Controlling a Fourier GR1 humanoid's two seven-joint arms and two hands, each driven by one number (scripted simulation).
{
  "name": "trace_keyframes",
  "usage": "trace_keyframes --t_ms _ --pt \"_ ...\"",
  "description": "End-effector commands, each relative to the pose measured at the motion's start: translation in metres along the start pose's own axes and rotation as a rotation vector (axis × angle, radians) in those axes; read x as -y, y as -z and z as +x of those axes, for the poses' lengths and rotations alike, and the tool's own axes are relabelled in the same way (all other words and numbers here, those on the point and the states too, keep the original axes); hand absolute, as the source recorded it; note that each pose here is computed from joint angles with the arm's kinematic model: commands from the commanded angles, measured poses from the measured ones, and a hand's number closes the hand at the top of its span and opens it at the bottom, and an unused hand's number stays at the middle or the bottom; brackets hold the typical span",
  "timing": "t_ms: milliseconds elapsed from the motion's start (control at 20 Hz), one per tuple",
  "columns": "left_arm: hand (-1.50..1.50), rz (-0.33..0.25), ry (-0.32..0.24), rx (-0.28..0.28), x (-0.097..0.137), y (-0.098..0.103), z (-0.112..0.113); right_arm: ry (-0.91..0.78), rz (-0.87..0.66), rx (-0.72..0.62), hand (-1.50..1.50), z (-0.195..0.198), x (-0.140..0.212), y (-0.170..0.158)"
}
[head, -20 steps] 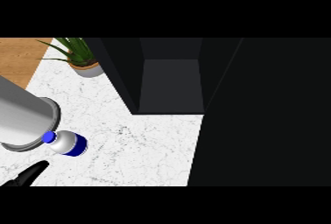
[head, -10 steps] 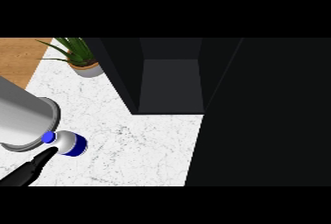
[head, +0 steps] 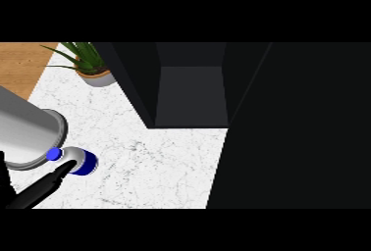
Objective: Pick up the bottled water, place it into the cabinet and close the cabinet
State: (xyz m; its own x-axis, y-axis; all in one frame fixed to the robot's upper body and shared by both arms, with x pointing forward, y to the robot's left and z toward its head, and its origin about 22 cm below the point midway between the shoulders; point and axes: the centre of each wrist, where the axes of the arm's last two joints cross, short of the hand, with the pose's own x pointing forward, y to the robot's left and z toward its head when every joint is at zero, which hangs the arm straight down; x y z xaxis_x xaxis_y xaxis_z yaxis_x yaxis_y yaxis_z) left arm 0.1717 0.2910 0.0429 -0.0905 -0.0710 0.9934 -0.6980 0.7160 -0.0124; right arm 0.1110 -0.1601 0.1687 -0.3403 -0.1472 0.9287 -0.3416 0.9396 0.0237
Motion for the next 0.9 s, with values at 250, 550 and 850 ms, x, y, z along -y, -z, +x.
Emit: trace_keyframes --t_ms 250,550,850 --pt "-1.50 -0.026 0.021 -0.024 0.009 0.021 -0.062 -0.060 -0.045 0.060 -1.50 0.024 -0.003 -0.015" --pt "-1.50 -0.035 -0.009 -0.046 0.017 0.009 -0.098 -0.087 -0.019 0.064 -1.50 0.027 0.004 -0.021" --pt "-1.50 -0.050 -0.023 -0.049 0.013 0.016 -0.113 -0.079 -0.036 0.041 -1.50 0.018 0.006 -0.016"
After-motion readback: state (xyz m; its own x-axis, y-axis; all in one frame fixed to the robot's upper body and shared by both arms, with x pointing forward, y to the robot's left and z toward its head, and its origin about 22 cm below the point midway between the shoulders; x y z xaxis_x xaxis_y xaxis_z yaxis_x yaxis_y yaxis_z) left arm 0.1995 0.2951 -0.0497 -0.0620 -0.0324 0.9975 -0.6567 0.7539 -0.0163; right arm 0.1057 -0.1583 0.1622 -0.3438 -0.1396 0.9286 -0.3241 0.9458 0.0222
